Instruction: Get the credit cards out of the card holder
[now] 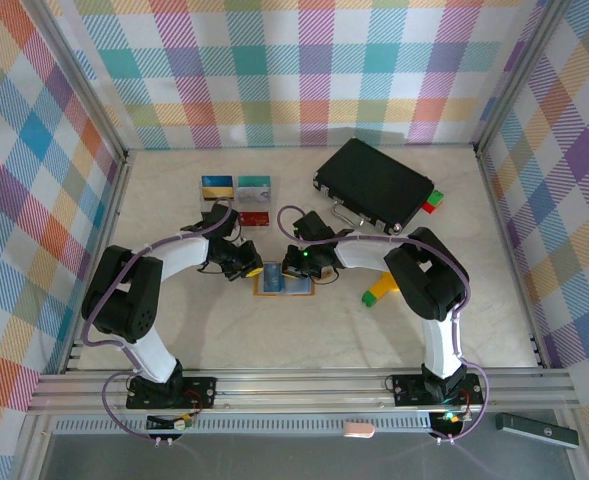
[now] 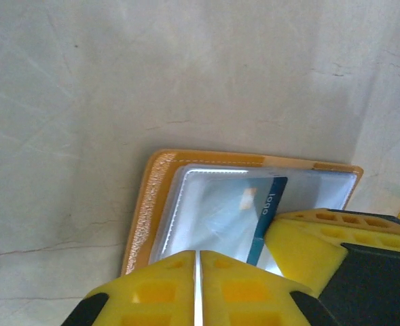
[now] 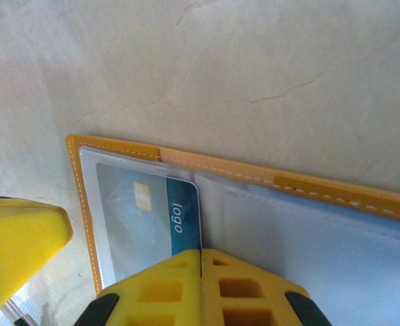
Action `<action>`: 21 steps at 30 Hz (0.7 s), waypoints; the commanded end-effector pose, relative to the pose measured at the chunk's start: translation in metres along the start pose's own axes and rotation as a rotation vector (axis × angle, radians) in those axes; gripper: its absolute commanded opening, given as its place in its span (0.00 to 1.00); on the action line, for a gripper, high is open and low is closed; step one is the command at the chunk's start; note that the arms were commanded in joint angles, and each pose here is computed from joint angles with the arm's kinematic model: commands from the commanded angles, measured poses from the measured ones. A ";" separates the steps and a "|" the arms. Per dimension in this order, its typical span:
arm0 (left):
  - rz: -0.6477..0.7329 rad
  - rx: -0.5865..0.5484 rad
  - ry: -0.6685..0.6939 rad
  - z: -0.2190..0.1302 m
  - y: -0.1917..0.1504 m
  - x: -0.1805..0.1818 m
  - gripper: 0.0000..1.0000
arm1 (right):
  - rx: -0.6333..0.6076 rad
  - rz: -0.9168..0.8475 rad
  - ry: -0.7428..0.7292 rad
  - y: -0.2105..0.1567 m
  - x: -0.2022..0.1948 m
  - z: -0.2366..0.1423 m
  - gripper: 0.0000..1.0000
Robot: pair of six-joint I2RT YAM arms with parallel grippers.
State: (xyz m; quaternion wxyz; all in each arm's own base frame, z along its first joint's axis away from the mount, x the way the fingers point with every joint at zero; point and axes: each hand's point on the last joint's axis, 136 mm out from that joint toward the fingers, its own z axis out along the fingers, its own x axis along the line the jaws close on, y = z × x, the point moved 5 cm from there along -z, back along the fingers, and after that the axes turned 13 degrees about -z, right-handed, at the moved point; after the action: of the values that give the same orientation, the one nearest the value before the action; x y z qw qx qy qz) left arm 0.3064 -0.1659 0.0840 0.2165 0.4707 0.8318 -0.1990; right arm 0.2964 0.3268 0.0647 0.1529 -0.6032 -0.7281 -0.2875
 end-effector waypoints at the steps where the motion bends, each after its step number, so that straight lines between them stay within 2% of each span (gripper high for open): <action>1: 0.014 0.047 0.008 0.005 -0.006 -0.004 0.09 | 0.019 0.005 0.005 -0.006 -0.004 -0.003 0.04; 6: -0.002 0.038 0.065 0.013 -0.004 0.007 0.08 | 0.029 0.002 0.046 -0.007 -0.001 -0.002 0.07; 13: -0.020 0.033 0.133 0.023 -0.003 0.024 0.07 | 0.056 0.004 0.068 -0.009 0.000 0.002 0.16; 21: -0.024 0.027 0.147 0.025 -0.003 0.030 0.06 | 0.082 0.002 0.098 -0.010 0.003 0.006 0.19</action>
State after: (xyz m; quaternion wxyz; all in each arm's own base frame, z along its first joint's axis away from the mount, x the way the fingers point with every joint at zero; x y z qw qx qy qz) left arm 0.3053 -0.1674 0.0674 0.1893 0.4751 0.8363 -0.1977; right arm 0.2897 0.3300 0.0658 0.1938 -0.5890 -0.7274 -0.2937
